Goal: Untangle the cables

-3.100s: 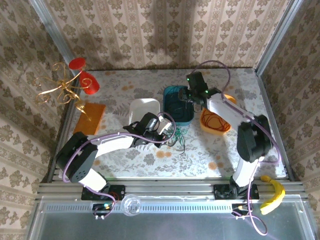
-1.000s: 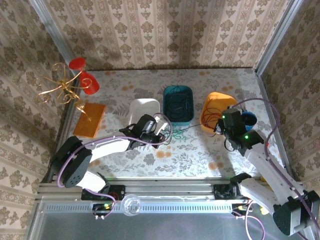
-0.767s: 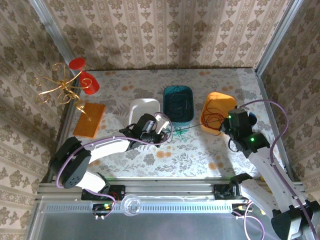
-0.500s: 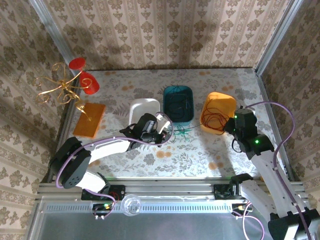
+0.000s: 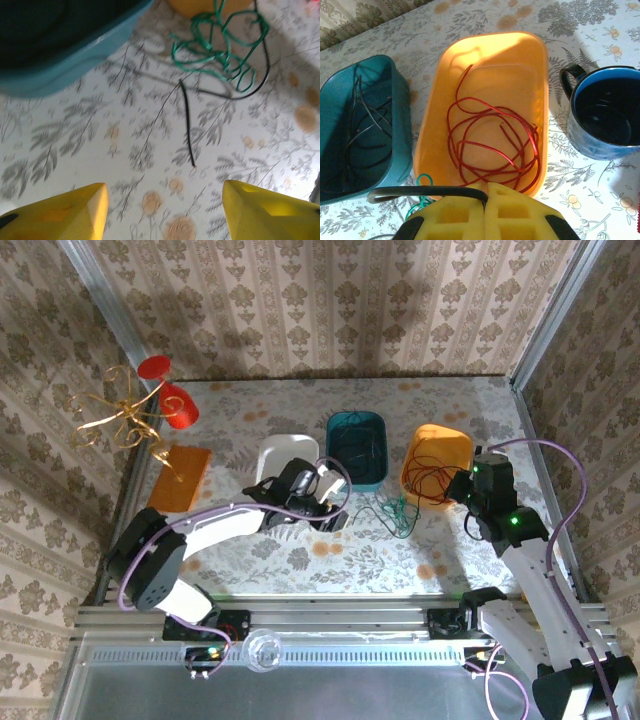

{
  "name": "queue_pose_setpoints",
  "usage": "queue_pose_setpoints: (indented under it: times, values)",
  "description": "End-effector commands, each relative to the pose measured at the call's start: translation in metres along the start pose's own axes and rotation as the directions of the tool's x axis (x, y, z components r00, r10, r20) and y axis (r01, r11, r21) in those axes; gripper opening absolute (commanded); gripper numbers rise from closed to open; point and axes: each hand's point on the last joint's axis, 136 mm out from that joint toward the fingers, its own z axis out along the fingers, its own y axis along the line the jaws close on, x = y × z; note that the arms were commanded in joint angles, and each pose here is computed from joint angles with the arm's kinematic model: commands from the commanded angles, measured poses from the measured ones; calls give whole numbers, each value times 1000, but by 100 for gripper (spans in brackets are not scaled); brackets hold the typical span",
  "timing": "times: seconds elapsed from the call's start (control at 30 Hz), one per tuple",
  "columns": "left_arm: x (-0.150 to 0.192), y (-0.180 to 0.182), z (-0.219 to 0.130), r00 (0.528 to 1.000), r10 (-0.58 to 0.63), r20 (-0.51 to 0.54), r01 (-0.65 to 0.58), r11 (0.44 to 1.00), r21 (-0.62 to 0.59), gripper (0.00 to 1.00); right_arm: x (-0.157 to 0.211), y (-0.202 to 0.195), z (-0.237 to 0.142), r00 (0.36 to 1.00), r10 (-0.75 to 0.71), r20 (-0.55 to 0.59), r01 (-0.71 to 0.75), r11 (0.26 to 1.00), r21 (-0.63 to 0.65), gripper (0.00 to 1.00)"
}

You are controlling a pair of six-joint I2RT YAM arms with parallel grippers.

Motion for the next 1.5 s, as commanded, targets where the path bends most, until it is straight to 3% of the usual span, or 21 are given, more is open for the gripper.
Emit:
queue_pose_setpoints:
  times: [0.0,0.3,0.47,0.7,0.97,1.07,1.33,1.47]
  values:
    - [-19,-13,10,999,54,-7,-53,995,87,60,7,5,2,999,-32,-26,31,999,-29,2]
    - [-42,-62,64,961,261,-93,-233,942,240,58,7,2,1,999,-25,-21,24,1000,-15,2]
    - [-52,-69,84,959,271,-84,-239,930,280,52,14,-4,-1,999,-27,-44,27,1000,9,2]
    - [-55,-70,109,954,274,-124,-225,924,310,51,12,-6,-3,999,-25,-39,26,999,22,2]
    - [-37,-55,134,931,302,-203,-244,932,267,51,11,-7,-6,999,-29,-32,29,999,23,2]
    - [-41,-44,138,933,311,-181,-277,942,190,51,10,-6,-7,999,-31,-32,31,999,15,2]
    - [-39,-30,147,937,302,-178,-283,951,121,48,9,-4,-10,999,-30,-29,30,1000,4,2]
    - [-49,-28,149,947,297,-120,-287,954,88,48,10,-3,-10,999,-30,-33,30,1000,2,2]
